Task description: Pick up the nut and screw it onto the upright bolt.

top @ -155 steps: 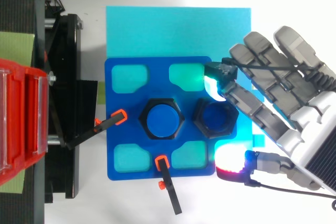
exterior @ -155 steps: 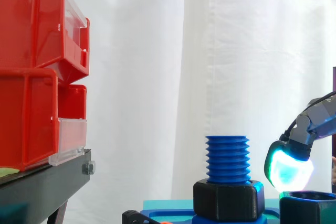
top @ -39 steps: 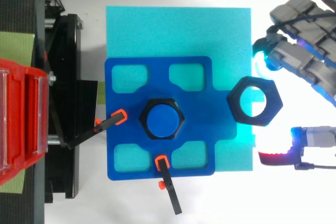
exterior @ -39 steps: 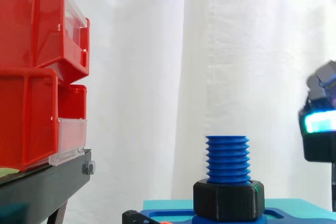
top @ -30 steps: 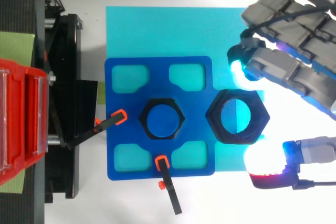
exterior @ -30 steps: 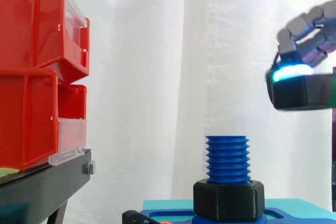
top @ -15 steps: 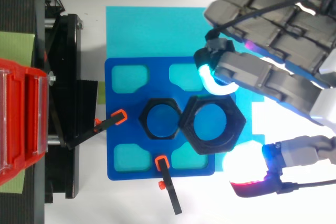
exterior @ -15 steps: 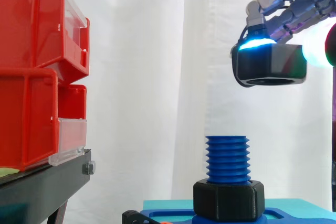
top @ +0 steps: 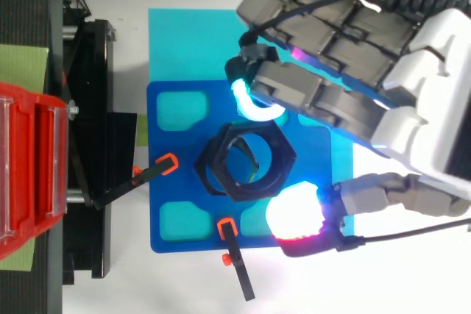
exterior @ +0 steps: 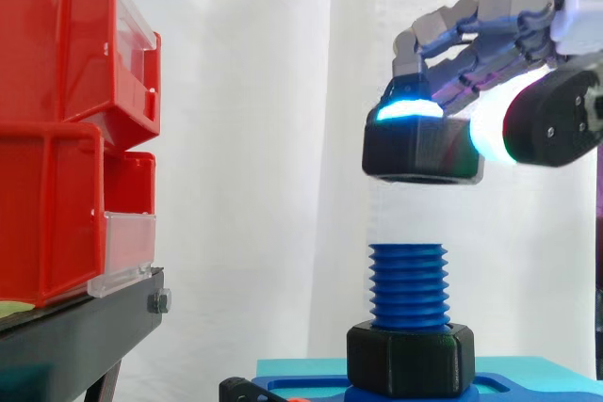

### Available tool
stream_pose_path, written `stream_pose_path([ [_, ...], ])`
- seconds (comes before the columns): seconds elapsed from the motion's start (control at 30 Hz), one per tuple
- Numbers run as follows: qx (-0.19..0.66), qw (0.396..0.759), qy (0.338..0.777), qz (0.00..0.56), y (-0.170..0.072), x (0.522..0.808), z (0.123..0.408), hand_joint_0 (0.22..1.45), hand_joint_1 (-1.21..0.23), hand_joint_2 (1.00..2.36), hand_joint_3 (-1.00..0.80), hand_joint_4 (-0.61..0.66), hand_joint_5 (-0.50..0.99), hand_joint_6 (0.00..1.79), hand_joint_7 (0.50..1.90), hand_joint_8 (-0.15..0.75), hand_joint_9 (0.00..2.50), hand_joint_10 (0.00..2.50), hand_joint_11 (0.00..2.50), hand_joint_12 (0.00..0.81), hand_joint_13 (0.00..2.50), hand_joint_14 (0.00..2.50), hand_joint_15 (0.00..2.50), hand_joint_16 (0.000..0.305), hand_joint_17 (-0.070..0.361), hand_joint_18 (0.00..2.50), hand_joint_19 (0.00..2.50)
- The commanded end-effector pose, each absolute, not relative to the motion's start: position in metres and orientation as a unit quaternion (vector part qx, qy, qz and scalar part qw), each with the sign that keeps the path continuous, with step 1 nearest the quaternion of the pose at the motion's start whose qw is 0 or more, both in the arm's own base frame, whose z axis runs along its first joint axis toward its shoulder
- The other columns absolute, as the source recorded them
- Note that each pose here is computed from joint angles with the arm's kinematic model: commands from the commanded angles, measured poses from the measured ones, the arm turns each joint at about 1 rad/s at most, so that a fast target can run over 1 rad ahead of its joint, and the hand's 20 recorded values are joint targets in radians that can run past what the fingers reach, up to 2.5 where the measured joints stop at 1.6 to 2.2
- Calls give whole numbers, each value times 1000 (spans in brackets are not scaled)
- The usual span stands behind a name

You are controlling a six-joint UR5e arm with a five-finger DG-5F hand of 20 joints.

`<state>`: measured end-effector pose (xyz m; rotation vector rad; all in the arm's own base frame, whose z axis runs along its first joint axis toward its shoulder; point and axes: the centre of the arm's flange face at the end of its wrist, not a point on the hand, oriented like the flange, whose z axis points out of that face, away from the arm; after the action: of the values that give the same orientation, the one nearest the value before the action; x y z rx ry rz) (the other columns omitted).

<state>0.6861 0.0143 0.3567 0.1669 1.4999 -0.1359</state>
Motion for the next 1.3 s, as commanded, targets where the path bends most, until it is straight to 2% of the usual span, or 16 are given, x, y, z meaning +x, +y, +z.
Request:
stream_pose_path([
  [0.0, 78, 728, 679, -62, 12, 689, 352, 537, -576, 1003, -472, 300, -149, 543, 1295, 292, 487, 0, 0, 357, 455, 0, 0, 43, 96, 298, 0],
  [0.63, 69, 719, 689, -64, 17, 696, 329, 538, -573, 1002, -471, 301, -149, 542, 1295, 294, 491, 0, 0, 357, 462, 0, 0, 43, 96, 312, 0],
  [1.1, 67, 720, 688, -61, 22, 696, 330, 538, -570, 1002, -473, 300, -150, 542, 1304, 293, 492, 0, 0, 357, 469, 0, 0, 43, 96, 320, 0],
  [1.27, 64, 715, 693, -61, 25, 698, 319, 537, -569, 1003, -471, 299, -150, 543, 1298, 294, 493, 0, 0, 357, 471, 0, 0, 43, 96, 322, 0],
])
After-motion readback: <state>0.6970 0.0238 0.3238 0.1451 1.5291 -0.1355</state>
